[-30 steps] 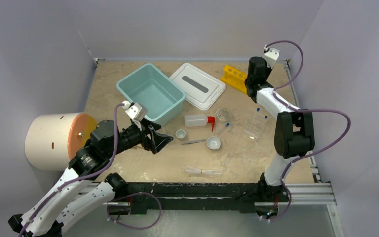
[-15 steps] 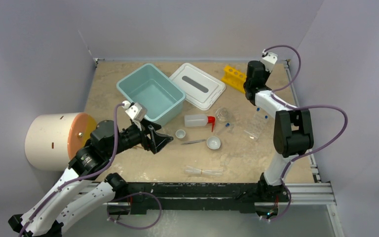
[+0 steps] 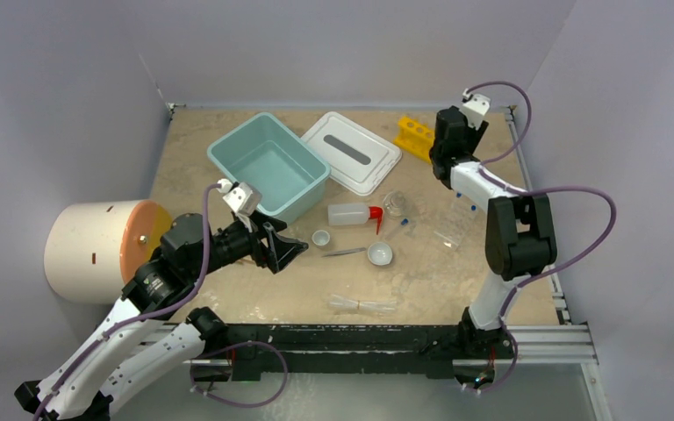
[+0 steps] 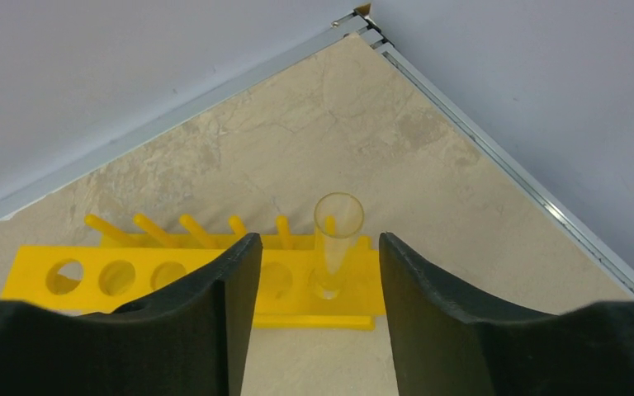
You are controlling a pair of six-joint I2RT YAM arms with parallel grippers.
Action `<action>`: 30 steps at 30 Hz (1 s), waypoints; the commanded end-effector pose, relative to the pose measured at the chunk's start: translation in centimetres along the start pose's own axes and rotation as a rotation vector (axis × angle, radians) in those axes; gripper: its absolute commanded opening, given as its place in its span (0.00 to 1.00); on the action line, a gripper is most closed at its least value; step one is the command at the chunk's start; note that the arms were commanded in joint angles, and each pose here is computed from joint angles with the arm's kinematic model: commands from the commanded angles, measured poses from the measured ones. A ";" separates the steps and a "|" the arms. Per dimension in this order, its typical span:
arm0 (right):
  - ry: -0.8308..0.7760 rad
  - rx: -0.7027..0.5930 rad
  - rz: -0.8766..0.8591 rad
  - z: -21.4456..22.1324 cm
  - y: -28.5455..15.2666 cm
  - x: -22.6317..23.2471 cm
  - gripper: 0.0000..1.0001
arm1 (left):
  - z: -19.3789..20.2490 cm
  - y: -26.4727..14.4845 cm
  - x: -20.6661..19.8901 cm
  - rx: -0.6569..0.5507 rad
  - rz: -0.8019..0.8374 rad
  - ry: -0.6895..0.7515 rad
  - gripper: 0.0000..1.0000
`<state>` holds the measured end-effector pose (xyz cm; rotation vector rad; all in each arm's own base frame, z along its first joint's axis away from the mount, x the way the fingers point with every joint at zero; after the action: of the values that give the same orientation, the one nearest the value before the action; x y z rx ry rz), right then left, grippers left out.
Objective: Organize the chemistry lab equipment
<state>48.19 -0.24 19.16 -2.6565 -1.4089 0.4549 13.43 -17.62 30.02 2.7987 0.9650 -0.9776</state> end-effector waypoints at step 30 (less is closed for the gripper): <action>0.157 0.146 -0.726 -0.3 -21.4 -0.9 0.61 | -1.2 0.2 0.5 -0.042 -0.011 0.018 0.76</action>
<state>33.45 9.30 26.66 -2.0153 -2.0137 0.2060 14.25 -17.25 29.77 2.7757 1.0165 -0.9881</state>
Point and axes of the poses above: each gripper's point midway between its finger pads, its own y axis out along the fingers, its own x axis along the line the jaws close on, z = x × y, the point moved 4 cm from there along -y, back along the fingers, and after that the axes turned 14 degrees about -y, right-handed, at the moved point
